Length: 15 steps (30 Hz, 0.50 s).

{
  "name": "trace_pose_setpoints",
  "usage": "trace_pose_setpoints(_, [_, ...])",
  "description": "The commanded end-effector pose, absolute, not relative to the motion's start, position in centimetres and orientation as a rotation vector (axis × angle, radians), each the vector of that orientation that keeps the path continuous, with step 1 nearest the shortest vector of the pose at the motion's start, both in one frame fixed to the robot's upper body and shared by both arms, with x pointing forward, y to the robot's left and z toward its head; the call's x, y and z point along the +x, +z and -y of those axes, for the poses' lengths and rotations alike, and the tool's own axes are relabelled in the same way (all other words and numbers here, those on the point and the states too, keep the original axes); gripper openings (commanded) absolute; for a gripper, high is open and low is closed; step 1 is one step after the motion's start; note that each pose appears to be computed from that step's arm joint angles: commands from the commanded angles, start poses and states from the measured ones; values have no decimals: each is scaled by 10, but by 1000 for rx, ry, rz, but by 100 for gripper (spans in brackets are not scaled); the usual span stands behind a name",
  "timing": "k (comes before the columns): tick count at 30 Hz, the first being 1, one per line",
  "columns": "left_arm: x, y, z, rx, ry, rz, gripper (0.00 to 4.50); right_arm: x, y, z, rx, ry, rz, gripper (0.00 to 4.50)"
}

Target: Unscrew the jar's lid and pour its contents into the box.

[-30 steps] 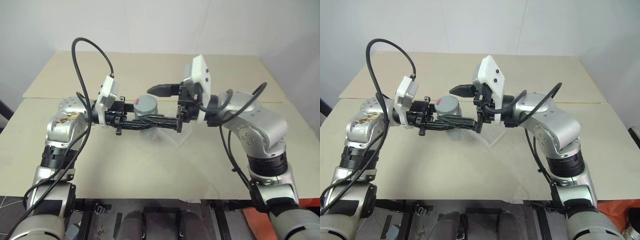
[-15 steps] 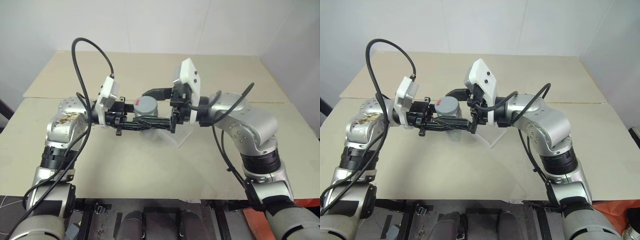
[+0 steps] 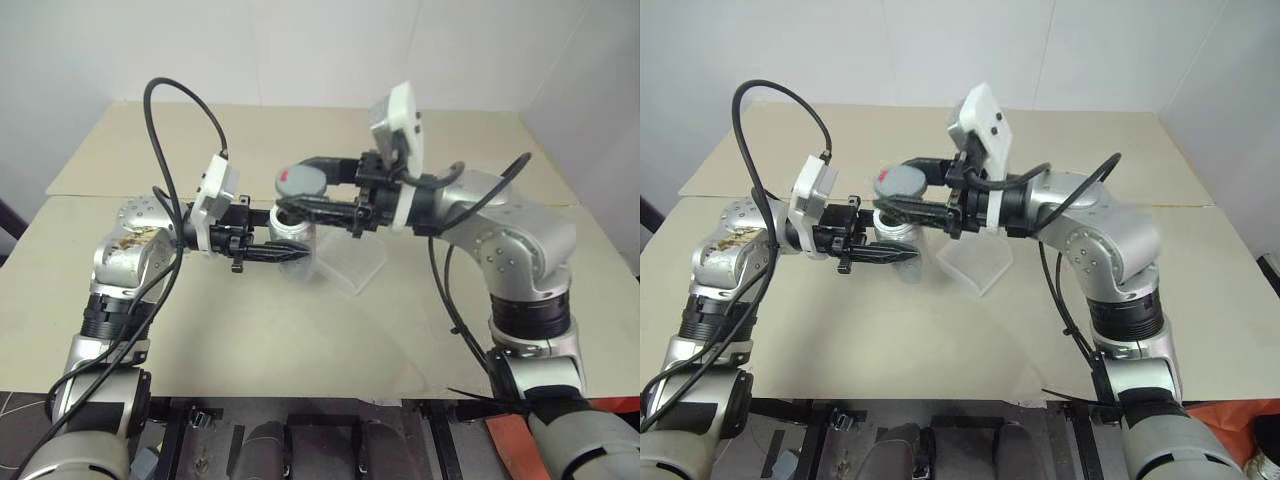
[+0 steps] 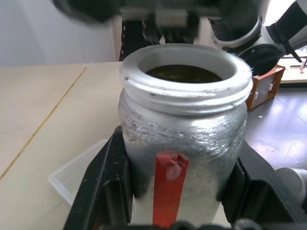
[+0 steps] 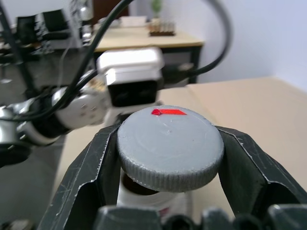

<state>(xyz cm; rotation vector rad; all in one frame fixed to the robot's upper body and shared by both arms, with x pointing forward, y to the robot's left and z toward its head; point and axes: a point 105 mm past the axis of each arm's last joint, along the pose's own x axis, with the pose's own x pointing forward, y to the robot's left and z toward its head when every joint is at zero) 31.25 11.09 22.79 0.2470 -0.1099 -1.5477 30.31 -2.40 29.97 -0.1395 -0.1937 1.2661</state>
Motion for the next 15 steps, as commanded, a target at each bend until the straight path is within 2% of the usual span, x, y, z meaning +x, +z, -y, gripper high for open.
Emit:
trace_pose_setpoints(1, [314,237,-117,272,-1482,160,193,334,303,67,-178,998,235,274])
trace_pose_setpoints(3, [319,239,-122,273,-1418,171,193,353,284,96,-237,831,194,274])
trace_pose_setpoints(7, [330,238,-132,294,-1284,182,193,372,242,146,-303,592,93,274])
trace_pose_setpoints(12, [344,241,-141,298,-1120,202,193,381,176,195,-291,343,-113,274])
trace_pose_setpoints(15, [354,242,-141,296,-1037,211,193,376,134,201,-331,310,-235,274])
